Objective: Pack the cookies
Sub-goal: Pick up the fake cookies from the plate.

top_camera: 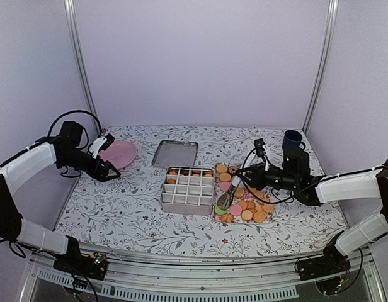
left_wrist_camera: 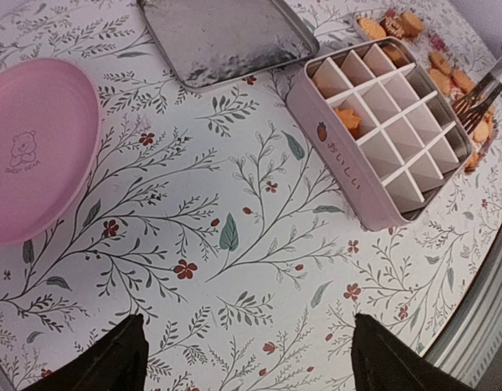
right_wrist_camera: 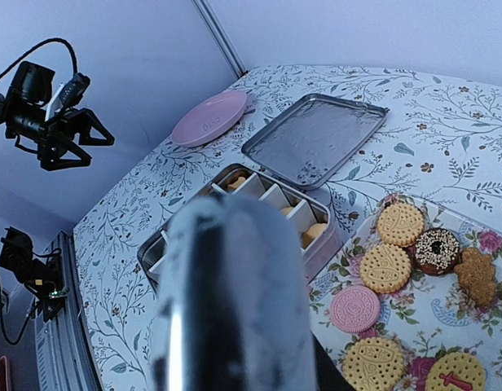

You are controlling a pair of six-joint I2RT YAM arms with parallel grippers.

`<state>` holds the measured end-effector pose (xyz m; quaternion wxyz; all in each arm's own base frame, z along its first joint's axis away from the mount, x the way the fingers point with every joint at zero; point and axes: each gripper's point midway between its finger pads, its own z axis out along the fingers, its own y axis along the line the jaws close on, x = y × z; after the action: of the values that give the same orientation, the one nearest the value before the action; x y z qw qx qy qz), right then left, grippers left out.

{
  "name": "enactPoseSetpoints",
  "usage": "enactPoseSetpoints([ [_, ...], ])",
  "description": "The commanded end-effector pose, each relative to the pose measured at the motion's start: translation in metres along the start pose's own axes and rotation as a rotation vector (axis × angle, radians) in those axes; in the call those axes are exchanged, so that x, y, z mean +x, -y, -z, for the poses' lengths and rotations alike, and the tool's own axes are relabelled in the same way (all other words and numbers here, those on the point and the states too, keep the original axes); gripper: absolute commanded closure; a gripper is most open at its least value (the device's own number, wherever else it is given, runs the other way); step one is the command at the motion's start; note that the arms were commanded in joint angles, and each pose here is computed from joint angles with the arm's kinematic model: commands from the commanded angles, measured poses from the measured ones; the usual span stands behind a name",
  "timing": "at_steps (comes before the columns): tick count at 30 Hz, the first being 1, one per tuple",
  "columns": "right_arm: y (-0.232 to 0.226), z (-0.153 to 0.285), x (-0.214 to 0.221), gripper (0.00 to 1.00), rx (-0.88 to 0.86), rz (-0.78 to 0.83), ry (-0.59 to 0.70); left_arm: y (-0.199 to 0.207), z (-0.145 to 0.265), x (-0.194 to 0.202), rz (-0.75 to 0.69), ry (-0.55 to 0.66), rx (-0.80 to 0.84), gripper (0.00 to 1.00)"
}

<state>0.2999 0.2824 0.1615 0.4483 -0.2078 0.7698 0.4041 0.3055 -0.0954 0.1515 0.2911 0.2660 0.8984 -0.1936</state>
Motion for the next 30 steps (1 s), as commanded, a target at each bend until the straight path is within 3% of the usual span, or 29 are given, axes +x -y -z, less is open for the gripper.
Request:
enactPoseSetpoints([
  [1,-0.007,0.008,0.008,0.75,-0.031,-0.029,-0.020,0.005,0.004,-0.007,-0.025,0.020,0.005,0.13],
  [6,-0.012,0.012,-0.002,0.80,-0.041,-0.037,0.008,0.004,0.005,-0.009,-0.026,0.024,0.003,0.13],
  [12,-0.018,0.018,-0.019,1.00,-0.043,-0.030,0.056,0.005,0.005,-0.010,-0.025,0.025,0.003,0.13],
  [30,-0.035,0.036,-0.052,1.00,-0.048,0.007,0.126,0.005,0.005,-0.010,-0.029,0.025,0.002,0.13],
])
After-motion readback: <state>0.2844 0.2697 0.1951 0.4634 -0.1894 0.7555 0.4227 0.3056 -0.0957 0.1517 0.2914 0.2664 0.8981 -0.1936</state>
